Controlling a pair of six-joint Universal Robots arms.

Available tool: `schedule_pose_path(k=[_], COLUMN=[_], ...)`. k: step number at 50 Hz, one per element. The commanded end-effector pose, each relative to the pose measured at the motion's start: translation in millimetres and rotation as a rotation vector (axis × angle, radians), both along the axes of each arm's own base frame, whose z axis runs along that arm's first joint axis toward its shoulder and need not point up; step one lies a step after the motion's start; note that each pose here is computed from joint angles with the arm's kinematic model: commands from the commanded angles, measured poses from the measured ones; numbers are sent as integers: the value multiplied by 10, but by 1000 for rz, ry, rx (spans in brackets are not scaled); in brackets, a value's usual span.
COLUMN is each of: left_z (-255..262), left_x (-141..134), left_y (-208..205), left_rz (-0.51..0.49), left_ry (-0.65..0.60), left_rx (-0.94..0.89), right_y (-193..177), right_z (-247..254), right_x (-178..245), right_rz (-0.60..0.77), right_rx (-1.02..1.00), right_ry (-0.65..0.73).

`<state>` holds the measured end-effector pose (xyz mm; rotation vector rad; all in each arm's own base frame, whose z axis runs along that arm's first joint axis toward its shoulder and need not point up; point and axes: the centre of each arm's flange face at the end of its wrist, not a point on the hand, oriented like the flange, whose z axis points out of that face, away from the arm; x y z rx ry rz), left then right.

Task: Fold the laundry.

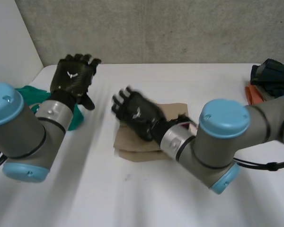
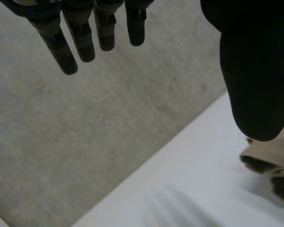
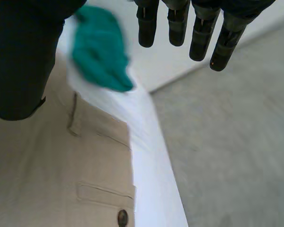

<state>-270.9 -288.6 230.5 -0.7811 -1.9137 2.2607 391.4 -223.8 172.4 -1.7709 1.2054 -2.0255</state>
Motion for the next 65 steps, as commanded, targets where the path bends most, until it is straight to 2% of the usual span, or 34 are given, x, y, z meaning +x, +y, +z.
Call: schedule_pose_path(k=[1, 4, 7, 8, 12, 17, 25, 33, 36, 39, 45, 51, 55, 59, 60, 65], left_z=[341, 304, 239, 150, -61, -350, -706, -1038, -1087, -1072, -637, -172, 151, 424, 463, 483], left_x=[-145, -347, -569, -711, -999, -1154, -1117, -992, -964, -956, -973, -966, -973, -1004, -1010, -913], left_y=[-178, -171, -120, -88, -57, -59, 54, 87, 113, 128, 152, 182, 240, 342, 375, 386], left_rz=[-31, -87, -138, -167, -216, -224, -171, -122, -117, -119, -129, -135, -201, -356, -428, -594], left_ry=[124, 147, 135, 112, 61, -2, -118, -353, -395, -394, -328, -234, -168, -129, -124, -106], left_rx=[-53, 12, 73, 119, 212, 318, 456, 474, 476, 477, 391, 258, 165, 110, 111, 193], right_y=[-319, -589, -722, -782, -878, -999, -1036, -1004, -974, -982, -1036, -844, -640, -337, -268, 173], right_z=[812, 840, 845, 832, 649, 392, -125, -500, -555, -524, -64, 322, 378, 297, 268, -8], right_x=[-422, -709, -855, -882, -824, -776, -736, -749, -760, -764, -801, -905, -981, -1030, -1022, -838], right_rz=[-279, -404, -468, -492, -533, -581, -632, -635, -627, -630, -639, -614, -600, -578, -568, -458], right_rx=[423, 528, 567, 585, 673, 779, 896, 845, 834, 816, 654, 515, 487, 496, 496, 466], right_ry=[-477, -547, -549, -536, -465, -379, -234, -67, -32, -42, -177, -280, -300, -270, -262, -234])
